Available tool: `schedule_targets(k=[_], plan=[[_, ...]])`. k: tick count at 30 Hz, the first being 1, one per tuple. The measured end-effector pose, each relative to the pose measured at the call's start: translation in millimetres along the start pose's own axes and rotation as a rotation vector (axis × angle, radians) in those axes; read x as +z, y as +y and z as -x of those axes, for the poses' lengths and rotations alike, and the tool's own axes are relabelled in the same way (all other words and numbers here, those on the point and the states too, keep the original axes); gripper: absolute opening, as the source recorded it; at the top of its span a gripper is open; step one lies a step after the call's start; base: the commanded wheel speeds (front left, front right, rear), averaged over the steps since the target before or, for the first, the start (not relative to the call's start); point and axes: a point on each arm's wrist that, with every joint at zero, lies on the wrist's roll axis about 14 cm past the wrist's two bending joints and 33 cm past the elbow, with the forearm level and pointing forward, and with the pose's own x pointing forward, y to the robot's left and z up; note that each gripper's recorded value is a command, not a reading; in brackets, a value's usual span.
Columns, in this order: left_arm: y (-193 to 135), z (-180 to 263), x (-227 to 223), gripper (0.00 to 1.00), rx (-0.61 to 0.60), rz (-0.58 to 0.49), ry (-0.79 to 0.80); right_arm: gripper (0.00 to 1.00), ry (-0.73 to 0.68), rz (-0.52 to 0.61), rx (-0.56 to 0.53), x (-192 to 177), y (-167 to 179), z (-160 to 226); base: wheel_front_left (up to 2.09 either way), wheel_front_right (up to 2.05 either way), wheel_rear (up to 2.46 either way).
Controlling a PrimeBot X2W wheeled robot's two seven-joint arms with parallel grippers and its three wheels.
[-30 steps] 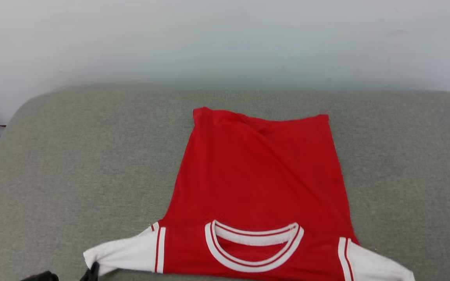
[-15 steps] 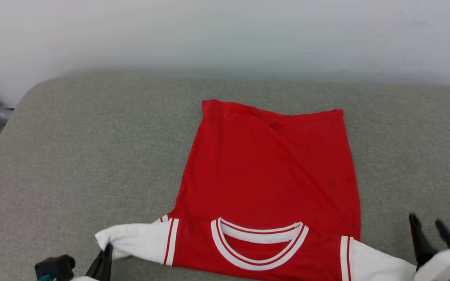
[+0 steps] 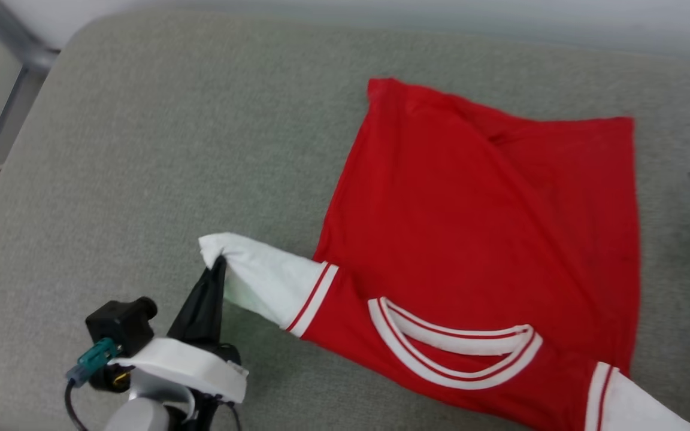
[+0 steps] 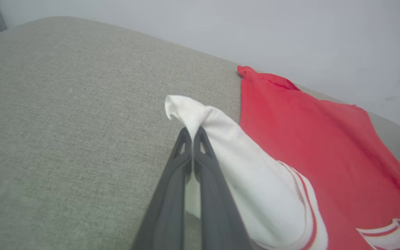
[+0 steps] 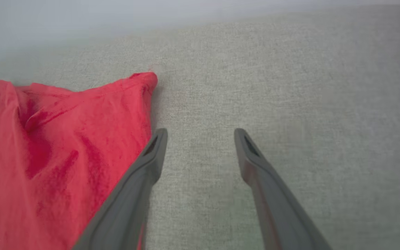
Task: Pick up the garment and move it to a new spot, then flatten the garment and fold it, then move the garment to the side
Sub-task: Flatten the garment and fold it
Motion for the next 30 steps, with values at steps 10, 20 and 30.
schedule_targets(k=[10, 20, 30], plan=[[6.0, -16.0, -17.9, 0.00, 0.027, 0.017, 0.029, 1.00, 0.242, 0.168, 0.118, -10.0, 63.9, -84.8, 0.00, 0.00, 0.00], [19.4, -18.4, -29.7, 0.00, 0.068, 0.009, 0.055, 0.00, 0.508, 0.178, 0.101, -59.7, 63.4, -109.7, 0.00, 0.00, 0.00], [24.3, -12.5, -26.1, 0.00, 0.072, 0.011, 0.048, 0.00, 0.430, 0.153, 0.092, -37.1, 55.1, -86.2, 0.00, 0.00, 0.00]])
